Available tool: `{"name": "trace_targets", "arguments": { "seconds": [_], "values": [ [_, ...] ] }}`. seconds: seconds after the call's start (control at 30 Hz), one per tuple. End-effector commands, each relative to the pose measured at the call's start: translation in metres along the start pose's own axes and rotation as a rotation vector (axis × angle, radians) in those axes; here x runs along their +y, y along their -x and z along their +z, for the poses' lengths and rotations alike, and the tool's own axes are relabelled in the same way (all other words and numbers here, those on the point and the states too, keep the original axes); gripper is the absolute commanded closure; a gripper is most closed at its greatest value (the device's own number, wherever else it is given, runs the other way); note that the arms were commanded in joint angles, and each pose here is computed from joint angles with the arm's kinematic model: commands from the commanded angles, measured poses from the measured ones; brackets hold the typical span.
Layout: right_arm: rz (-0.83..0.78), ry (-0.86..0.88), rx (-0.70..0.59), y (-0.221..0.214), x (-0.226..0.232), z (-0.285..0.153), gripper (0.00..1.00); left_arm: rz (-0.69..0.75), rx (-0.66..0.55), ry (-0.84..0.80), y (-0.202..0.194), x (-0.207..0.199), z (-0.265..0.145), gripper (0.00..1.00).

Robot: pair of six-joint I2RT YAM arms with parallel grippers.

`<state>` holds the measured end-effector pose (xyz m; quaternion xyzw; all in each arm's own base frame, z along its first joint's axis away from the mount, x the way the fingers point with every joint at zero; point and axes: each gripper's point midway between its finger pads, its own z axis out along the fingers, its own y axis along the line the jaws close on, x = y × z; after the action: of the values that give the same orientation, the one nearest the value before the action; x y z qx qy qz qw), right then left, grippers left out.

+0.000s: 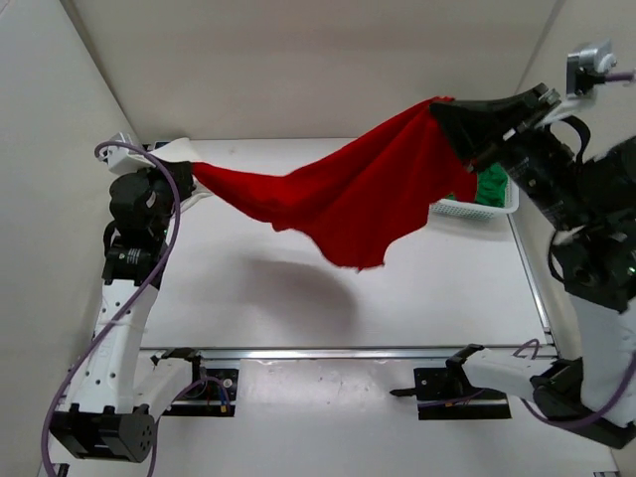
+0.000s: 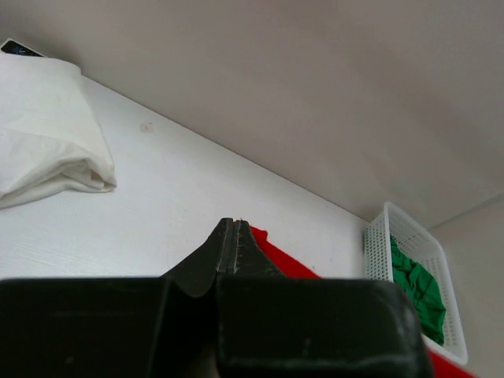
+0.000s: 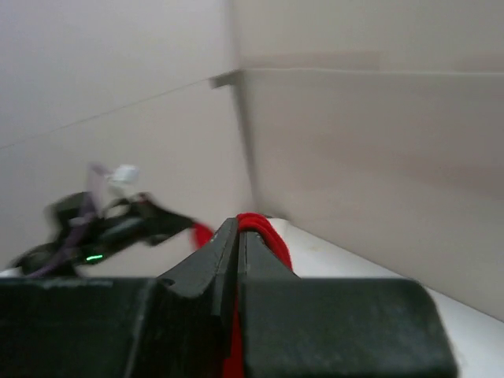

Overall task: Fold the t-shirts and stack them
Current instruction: Flatten out the tshirt

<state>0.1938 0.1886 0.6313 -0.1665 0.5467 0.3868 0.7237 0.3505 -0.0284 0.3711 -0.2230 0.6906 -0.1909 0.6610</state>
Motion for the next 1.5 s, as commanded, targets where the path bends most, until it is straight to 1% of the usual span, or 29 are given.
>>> {"name": "trace_targets", "arguments": {
  "seconds": [0.0,0.03,0.07,0.1,0.17,0.2,0.27,0.3,0.37,0.4,0.43,0.47,0.5,0.57,0.6,0.63,0.67,0.7,0.73,0.83,0.87,0.9,0.93,1.03,1.1,1.2,1.27,1.3,1.47],
  "values": [
    [-0.002,-0.170,0.150,-0.057,-0.091,0.024,1.00,0.024,-0.015,0.016,0.004,0.000,-0.017,1.00],
    [0.102,-0.160,0.218,-0.083,-0.130,0.016,0.99,0.024,0.002,0.031,-0.005,0.007,-0.019,1.00],
    [0.189,-0.090,0.248,-0.107,-0.146,0.019,1.00,0.017,0.012,0.036,-0.013,0.010,-0.022,1.00],
    [0.198,-0.074,0.241,-0.114,-0.159,0.024,1.00,0.015,0.021,0.035,-0.019,0.013,-0.025,1.00],
    [0.215,-0.160,0.326,-0.169,-0.205,0.039,1.00,0.010,0.077,0.057,-0.053,0.030,-0.029,1.00],
    [0.235,-0.131,0.359,-0.184,-0.210,0.044,1.00,-0.002,0.080,0.050,-0.056,0.030,-0.032,1.00],
    [0.349,-0.198,0.497,-0.258,-0.267,0.066,1.00,0.005,0.115,0.082,-0.077,0.044,-0.033,1.00],
    [0.323,-0.187,0.503,-0.256,-0.272,0.082,1.00,-0.001,0.115,0.098,-0.079,0.048,-0.033,1.00],
    [0.368,-0.175,0.544,-0.291,-0.315,0.123,1.00,0.008,0.121,0.092,-0.079,0.045,-0.035,1.00],
    [0.388,-0.212,0.566,-0.304,-0.326,0.130,1.00,0.007,0.115,0.088,-0.079,0.042,-0.037,1.00],
    [0.386,-0.187,0.514,-0.308,-0.340,0.145,1.00,-0.004,0.120,0.069,-0.082,0.036,-0.038,1.00],
    [0.472,-0.223,0.498,-0.317,-0.354,0.139,1.00,-0.010,0.132,0.060,-0.086,0.033,-0.040,1.00],
    [0.506,-0.206,0.445,-0.302,-0.358,0.144,0.93,-0.018,0.147,0.032,-0.094,0.026,-0.041,1.00],
    [0.491,-0.214,0.409,-0.283,-0.371,0.146,0.69,-0.043,0.154,-0.004,-0.107,0.016,-0.044,1.00],
    [0.490,-0.233,0.413,-0.280,-0.377,0.138,0.62,-0.044,0.151,-0.014,-0.112,0.014,-0.046,1.00],
    [0.496,-0.250,0.431,-0.274,-0.370,0.130,0.54,-0.046,0.135,-0.010,-0.111,0.013,-0.046,1.00],
    [0.455,-0.237,0.446,-0.266,-0.358,0.126,0.51,-0.057,0.134,0.004,-0.116,0.018,-0.045,1.00],
    [0.388,-0.259,0.474,-0.259,-0.345,0.120,0.50,-0.060,0.145,-0.005,-0.124,0.019,-0.043,1.00],
    [0.412,-0.304,0.551,-0.280,-0.338,0.107,0.52,-0.072,0.161,-0.009,-0.131,0.020,-0.040,1.00],
    [0.346,-0.252,0.677,-0.336,-0.268,0.092,0.74,-0.096,0.178,0.011,-0.143,0.027,-0.035,1.00],
    [0.369,-0.233,0.744,-0.371,-0.229,0.077,0.89,-0.097,0.174,0.025,-0.144,0.033,-0.034,1.00],
    [0.343,-0.230,0.758,-0.398,-0.201,0.071,0.96,-0.108,0.158,0.025,-0.141,0.034,-0.033,1.00],
    [0.337,-0.173,0.746,-0.410,-0.171,0.079,1.00,-0.105,0.138,0.031,-0.136,0.039,-0.033,1.00],
    [0.423,-0.162,0.828,-0.470,-0.135,0.058,1.00,-0.110,0.128,0.045,-0.136,0.043,-0.035,1.00],
    [0.496,-0.118,0.882,-0.507,-0.115,0.033,0.90,-0.101,0.134,0.036,-0.141,0.042,-0.035,1.00],
    [0.546,-0.144,0.903,-0.533,-0.103,0.014,0.75,-0.088,0.146,0.035,-0.148,0.043,-0.037,1.00],
    [0.592,-0.146,0.865,-0.540,-0.096,0.009,0.64,-0.082,0.154,0.024,-0.152,0.042,-0.037,1.00],
    [0.634,-0.165,0.895,-0.553,-0.091,-0.005,0.59,-0.079,0.161,0.027,-0.155,0.044,-0.037,1.00],
    [0.707,-0.172,0.887,-0.576,-0.079,-0.005,0.59,-0.085,0.169,0.020,-0.160,0.044,-0.038,1.00]
  ]
}}
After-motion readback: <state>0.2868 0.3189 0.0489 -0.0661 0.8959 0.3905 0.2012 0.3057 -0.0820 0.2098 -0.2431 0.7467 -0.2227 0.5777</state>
